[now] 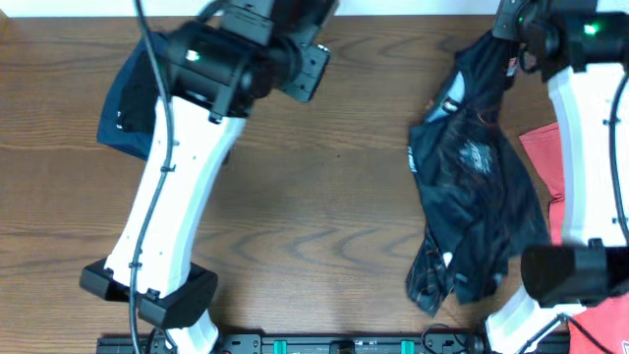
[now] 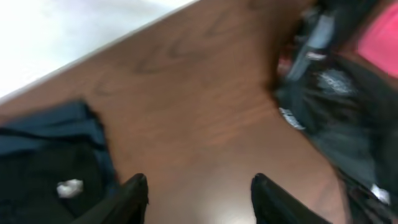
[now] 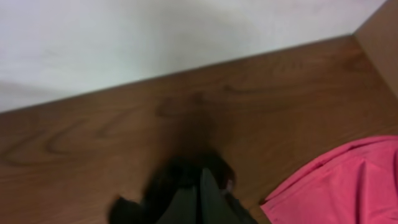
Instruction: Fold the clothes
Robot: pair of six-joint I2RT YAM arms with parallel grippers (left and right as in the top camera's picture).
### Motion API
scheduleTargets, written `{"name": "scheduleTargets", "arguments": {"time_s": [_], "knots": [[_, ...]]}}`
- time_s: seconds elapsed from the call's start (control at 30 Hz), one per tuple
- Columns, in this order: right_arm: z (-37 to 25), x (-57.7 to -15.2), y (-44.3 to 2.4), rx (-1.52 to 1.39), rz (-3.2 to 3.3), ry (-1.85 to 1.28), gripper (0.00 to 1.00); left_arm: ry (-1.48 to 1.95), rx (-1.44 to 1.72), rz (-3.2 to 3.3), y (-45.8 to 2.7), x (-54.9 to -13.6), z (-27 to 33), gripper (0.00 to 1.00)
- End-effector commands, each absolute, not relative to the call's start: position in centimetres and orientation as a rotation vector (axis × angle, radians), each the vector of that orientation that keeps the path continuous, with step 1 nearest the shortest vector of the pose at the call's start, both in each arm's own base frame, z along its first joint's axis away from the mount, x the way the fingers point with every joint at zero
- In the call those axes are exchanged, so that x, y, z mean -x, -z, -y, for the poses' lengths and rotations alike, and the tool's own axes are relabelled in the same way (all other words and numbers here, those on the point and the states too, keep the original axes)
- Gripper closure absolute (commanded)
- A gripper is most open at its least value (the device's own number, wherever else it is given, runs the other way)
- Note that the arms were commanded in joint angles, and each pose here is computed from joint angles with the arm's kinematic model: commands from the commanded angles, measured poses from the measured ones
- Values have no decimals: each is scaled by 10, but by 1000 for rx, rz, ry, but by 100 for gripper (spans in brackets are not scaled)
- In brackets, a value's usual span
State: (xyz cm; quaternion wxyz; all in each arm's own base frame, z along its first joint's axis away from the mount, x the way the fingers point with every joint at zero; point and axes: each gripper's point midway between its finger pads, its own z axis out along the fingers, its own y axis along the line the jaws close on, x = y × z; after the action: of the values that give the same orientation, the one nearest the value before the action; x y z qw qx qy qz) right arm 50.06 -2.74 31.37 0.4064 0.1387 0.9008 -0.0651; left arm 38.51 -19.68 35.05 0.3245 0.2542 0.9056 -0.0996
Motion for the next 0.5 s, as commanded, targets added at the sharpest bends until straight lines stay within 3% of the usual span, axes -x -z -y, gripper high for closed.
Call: {"name": "scheduleTargets", "arguments": {"time_s": [0.0,0.1,0.47], "knots": [[39,-496,-335,-365,-2218,199,99,458,-681,-2377,-360,-369,205,39],[39,-489,-346,-365,-2196,194,99,463,-681,-2398,-354,-370,202,33],[-23,-440,-434,-152,-2041,-219,99,828,-977,-2302,-344,-347,250,32]]}}
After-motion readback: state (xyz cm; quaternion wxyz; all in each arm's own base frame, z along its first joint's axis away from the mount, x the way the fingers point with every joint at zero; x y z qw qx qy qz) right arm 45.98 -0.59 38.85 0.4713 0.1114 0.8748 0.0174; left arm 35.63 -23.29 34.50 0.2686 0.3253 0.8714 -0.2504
